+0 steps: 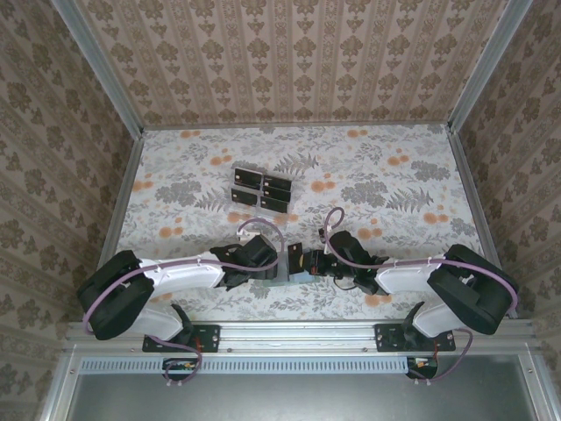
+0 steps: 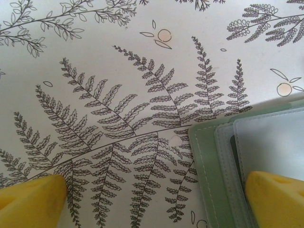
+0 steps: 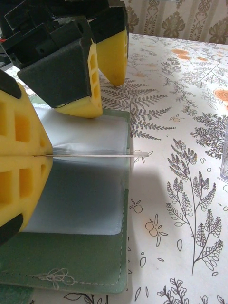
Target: Put the credit cards into the card holder
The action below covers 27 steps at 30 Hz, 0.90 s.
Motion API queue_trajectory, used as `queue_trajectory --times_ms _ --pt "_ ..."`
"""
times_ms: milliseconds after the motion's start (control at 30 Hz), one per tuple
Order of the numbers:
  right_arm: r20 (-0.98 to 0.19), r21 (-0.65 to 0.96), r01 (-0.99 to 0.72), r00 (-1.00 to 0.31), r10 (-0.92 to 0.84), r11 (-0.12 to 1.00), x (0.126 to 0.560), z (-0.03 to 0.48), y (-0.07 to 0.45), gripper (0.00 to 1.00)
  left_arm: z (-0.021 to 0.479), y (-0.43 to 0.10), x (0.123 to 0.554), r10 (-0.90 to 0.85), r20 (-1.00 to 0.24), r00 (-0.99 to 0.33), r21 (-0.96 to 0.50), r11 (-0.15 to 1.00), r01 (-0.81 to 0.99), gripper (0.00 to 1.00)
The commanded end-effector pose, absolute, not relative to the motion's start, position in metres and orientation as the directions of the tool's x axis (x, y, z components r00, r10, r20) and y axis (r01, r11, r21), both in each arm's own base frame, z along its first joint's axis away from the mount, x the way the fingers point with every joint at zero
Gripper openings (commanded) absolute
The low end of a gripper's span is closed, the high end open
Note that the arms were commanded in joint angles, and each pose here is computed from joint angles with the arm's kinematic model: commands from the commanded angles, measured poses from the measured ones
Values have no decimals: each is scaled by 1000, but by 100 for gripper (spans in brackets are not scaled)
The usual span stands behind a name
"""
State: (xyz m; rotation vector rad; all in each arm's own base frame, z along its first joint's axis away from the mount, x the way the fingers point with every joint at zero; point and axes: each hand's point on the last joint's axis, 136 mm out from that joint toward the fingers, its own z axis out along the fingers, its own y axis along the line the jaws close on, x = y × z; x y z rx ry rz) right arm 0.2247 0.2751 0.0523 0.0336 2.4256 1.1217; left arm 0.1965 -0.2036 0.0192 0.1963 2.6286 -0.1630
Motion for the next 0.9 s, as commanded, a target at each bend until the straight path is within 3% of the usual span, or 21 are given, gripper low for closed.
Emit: queue_trajectory --times_ms 0,333,867 --pt "-397 736 -165 -891 220 656 220 53 274 0 8 -181 179 157 -422 -893 4 985 172 100" --pt "-395 732 -158 -891 224 663 219 52 271 0 32 -188 182 140 -468 -873 -34 984 176 100" --pt "-408 746 -178 -884 229 642 218 64 273 0 25 -190 175 133 -470 -873 -40 985 171 100"
